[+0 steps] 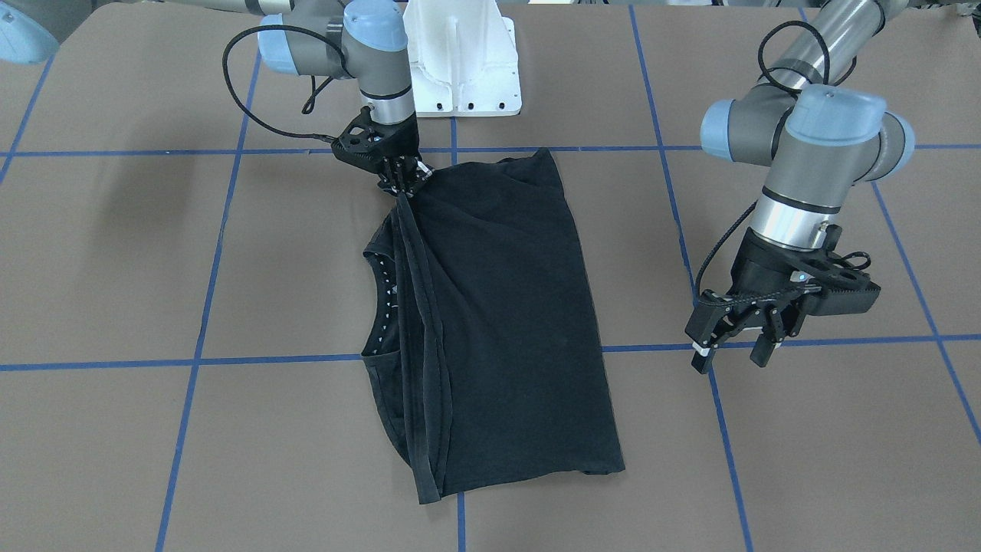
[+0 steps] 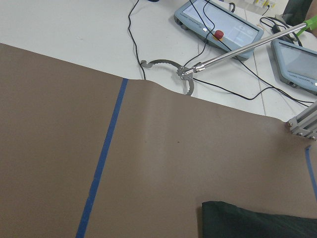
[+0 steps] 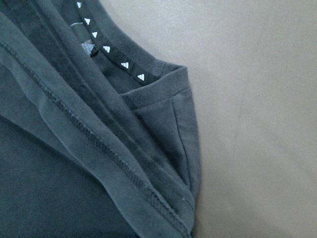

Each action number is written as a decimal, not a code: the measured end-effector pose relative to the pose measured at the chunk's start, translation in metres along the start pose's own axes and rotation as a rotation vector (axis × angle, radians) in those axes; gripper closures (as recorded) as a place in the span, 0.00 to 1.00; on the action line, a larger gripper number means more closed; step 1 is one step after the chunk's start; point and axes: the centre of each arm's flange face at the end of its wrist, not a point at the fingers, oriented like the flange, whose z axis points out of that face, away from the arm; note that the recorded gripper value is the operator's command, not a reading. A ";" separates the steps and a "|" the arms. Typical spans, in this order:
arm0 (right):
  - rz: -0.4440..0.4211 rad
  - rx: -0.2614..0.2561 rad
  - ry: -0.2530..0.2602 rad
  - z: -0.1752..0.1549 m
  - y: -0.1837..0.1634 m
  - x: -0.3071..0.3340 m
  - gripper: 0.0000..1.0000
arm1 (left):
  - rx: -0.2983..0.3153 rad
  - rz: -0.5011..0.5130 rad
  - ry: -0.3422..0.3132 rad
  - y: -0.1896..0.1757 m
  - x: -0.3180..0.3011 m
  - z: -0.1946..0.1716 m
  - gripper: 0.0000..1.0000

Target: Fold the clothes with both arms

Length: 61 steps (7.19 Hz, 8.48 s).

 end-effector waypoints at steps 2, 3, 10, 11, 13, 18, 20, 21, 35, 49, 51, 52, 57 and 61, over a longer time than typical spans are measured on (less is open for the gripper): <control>-0.002 0.000 -0.004 -0.014 -0.003 -0.003 1.00 | 0.000 0.000 0.002 0.000 0.003 -0.003 0.01; -0.004 0.001 0.003 -0.027 -0.003 -0.003 1.00 | 0.000 -0.010 0.005 0.000 0.004 -0.005 0.01; -0.017 -0.050 0.042 -0.059 0.002 0.037 1.00 | -0.229 -0.494 0.157 0.261 0.064 -0.110 0.01; -0.020 -0.058 0.048 -0.059 0.003 0.042 1.00 | -0.283 -0.554 0.135 0.319 0.068 -0.119 0.07; -0.024 -0.068 0.056 -0.059 0.006 0.048 1.00 | -0.372 -0.616 0.079 0.397 0.068 -0.131 0.17; -0.032 -0.086 0.052 -0.063 0.015 0.048 1.00 | -0.468 -0.631 0.028 0.460 0.072 -0.141 0.41; -0.032 -0.086 0.050 -0.064 0.015 0.048 1.00 | -0.472 -0.638 0.016 0.467 0.071 -0.138 0.99; -0.032 -0.086 0.051 -0.064 0.014 0.048 1.00 | -0.475 -0.641 0.017 0.467 0.071 -0.139 1.00; 0.150 -0.168 -0.009 -0.122 -0.114 0.009 1.00 | -0.455 -0.646 0.264 0.281 0.109 -0.200 1.00; -0.102 -0.189 -0.019 -0.001 -0.336 -0.241 1.00 | -0.142 -0.384 0.141 0.026 0.081 0.054 0.12; -0.194 -0.127 0.047 -0.007 -0.220 -0.178 1.00 | -0.158 -0.346 0.157 0.007 0.076 0.041 0.12; -0.231 -0.099 0.072 0.001 -0.187 -0.158 1.00 | -0.162 -0.339 0.161 -0.005 0.070 0.035 0.12; -0.185 -0.007 0.098 0.059 -0.257 -0.204 1.00 | -0.164 -0.340 0.159 -0.015 0.055 0.028 0.10; -0.163 0.030 0.091 0.096 -0.356 -0.215 1.00 | -0.158 -0.341 0.156 -0.012 0.046 0.024 0.10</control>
